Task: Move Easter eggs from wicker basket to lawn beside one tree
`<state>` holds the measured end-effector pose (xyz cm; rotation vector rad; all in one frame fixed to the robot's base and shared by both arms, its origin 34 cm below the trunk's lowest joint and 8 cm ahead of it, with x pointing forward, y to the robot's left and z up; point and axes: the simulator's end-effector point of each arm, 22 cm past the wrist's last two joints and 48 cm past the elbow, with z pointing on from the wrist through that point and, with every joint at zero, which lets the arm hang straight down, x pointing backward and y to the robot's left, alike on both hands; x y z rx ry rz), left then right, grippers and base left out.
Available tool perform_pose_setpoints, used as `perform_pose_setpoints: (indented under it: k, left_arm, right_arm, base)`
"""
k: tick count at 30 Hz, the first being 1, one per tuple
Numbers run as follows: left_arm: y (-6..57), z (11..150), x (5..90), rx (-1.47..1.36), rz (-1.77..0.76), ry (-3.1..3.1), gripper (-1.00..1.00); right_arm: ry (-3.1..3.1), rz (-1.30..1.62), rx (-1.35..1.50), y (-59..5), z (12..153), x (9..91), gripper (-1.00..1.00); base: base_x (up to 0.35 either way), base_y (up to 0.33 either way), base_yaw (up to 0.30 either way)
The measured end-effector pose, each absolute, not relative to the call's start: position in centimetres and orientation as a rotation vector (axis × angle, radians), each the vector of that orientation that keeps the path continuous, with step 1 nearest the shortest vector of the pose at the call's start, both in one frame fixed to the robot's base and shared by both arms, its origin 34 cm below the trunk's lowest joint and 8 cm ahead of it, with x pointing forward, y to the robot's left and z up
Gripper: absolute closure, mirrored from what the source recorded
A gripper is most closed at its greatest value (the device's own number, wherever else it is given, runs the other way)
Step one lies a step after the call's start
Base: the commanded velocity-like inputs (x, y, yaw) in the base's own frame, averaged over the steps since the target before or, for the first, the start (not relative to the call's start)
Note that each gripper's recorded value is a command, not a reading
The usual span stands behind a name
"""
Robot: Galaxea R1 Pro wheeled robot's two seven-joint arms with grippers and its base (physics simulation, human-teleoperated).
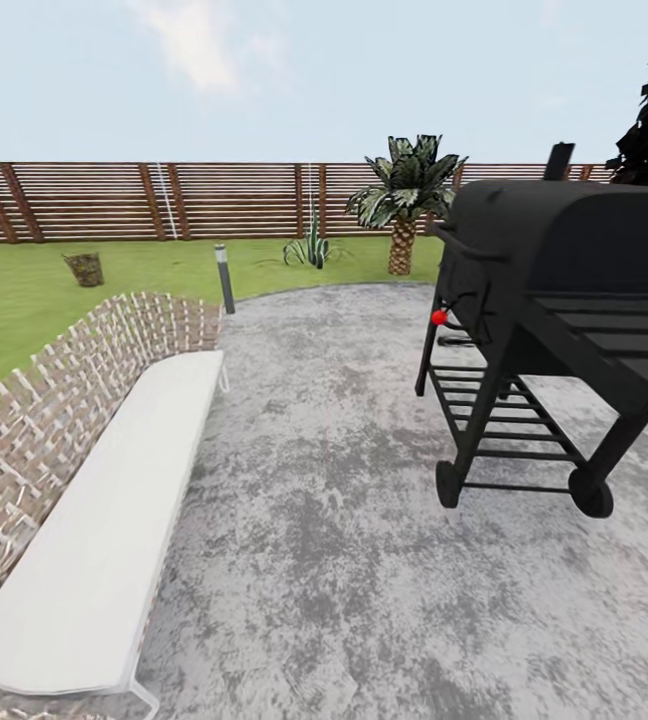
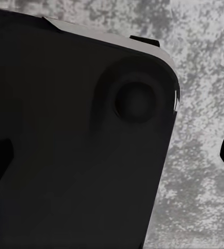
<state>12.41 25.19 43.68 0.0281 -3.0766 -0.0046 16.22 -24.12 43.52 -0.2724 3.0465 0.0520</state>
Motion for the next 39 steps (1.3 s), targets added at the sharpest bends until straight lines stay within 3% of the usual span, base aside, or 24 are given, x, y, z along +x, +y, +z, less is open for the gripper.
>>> perform_pose_setpoints:
  k: [39]
  left_arm:
    - [25.2, 43.69, 12.34, 0.028, -0.005, -3.075, -1.0]
  right_arm:
    - [3.048, 0.051, -0.272, -24.17, 43.51, 16.17, -1.0]
  base:
    - [0.339, 0.0, 0.026]
